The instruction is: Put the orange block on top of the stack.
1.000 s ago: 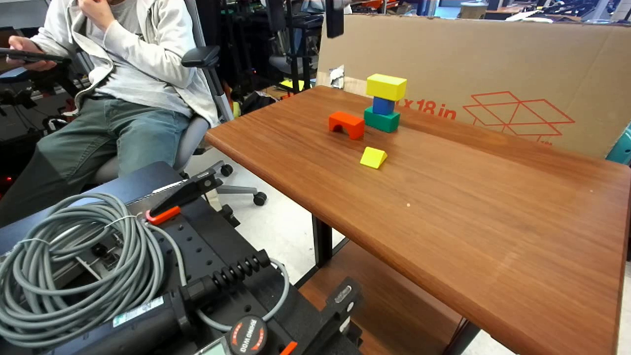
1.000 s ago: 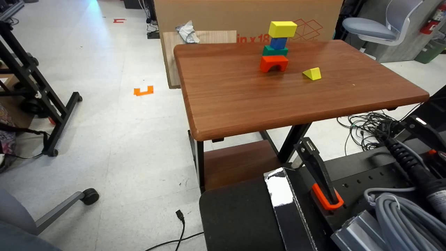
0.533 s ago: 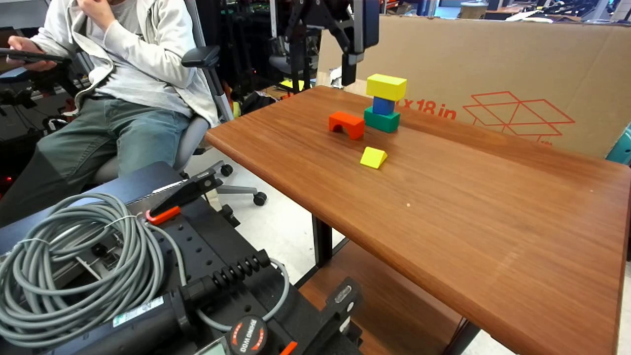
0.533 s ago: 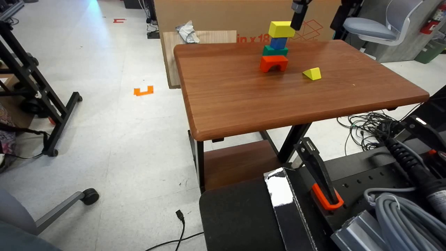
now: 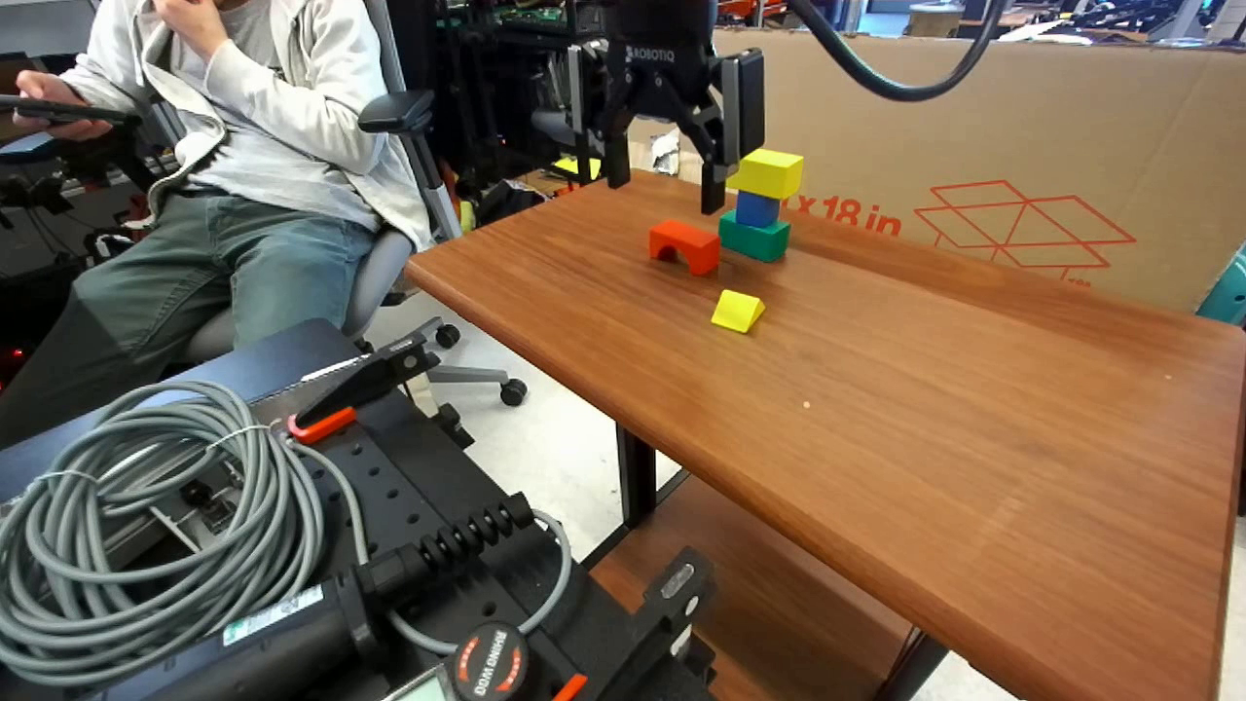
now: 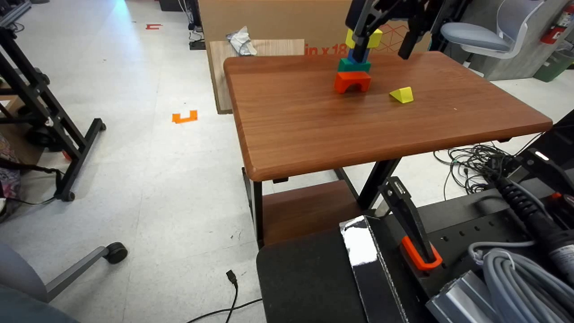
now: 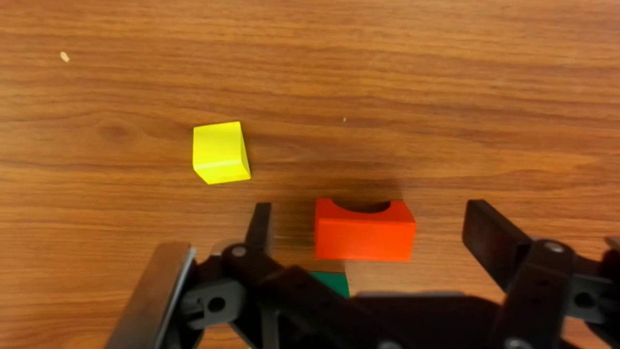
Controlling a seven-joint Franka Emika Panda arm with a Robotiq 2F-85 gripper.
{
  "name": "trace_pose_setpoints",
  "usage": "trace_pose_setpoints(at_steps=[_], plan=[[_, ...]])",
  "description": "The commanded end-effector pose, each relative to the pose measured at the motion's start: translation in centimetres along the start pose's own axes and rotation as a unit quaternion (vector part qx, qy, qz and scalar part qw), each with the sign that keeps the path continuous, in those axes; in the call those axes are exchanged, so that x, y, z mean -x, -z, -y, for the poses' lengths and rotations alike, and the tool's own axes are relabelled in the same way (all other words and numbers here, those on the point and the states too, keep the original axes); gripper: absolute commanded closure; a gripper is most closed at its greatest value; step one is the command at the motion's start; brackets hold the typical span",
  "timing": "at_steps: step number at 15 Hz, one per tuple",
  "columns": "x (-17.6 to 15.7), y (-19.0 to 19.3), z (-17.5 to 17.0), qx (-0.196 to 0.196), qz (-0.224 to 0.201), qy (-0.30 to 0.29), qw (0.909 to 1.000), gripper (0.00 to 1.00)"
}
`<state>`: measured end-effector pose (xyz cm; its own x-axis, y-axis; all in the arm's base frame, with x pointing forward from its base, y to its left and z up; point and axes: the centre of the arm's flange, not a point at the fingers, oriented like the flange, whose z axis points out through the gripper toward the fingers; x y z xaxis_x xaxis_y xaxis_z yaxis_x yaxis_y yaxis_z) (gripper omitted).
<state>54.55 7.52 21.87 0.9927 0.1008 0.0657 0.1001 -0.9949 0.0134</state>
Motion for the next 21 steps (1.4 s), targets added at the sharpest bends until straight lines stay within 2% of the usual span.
trace_pose_setpoints(at_steps=[1,17,18,19,21], plan=[[-1.2,-2.2,0.5,0.007,-0.019,0.008,0.9998,0.0],[-4.7,-5.3,1.9,0.0,-0.004,-0.002,1.0,0.0],[-4.8,-5.5,2.1,0.004,-0.002,-0.006,1.0,0.25],[-4.9,-5.7,2.3,0.008,0.003,-0.013,0.9999,0.26],[-5.1,-5.5,2.4,0.012,0.008,-0.028,0.9995,0.42]])
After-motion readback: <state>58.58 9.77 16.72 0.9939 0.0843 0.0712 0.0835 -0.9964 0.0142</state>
